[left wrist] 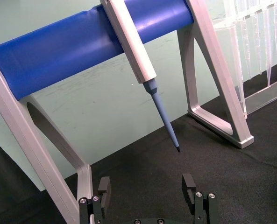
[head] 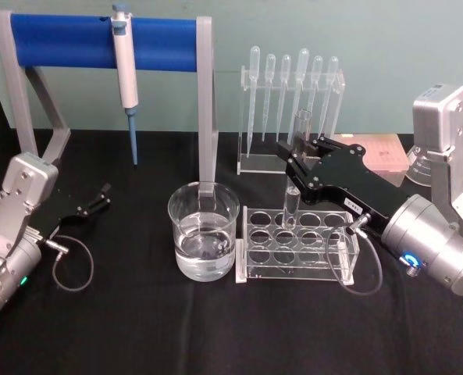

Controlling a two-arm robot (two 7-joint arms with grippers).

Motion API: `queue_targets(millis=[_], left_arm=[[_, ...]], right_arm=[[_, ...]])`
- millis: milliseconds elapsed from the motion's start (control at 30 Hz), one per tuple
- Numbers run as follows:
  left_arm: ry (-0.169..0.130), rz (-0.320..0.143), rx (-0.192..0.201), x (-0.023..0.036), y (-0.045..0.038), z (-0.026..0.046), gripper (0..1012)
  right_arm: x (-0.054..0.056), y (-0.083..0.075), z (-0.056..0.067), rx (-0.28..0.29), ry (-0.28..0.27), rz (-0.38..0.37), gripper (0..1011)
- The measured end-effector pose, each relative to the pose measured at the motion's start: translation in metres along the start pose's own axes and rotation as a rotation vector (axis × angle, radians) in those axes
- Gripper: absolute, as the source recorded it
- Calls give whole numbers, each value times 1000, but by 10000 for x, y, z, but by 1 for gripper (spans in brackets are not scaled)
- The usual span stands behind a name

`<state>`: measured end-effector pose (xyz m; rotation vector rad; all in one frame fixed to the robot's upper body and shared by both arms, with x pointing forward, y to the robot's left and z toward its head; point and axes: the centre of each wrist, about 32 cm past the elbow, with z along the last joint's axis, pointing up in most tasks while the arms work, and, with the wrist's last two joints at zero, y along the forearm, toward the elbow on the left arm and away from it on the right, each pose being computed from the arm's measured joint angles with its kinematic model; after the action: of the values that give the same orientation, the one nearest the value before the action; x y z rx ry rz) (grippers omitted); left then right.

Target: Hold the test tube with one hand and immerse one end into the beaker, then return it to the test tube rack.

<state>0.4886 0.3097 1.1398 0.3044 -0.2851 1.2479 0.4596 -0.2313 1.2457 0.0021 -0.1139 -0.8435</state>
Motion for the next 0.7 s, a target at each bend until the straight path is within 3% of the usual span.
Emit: queue_targets(millis=[700], left_arm=[[0,0,0,0,0,0,1000]], right_arm=[[0,0,0,0,0,0,227]])
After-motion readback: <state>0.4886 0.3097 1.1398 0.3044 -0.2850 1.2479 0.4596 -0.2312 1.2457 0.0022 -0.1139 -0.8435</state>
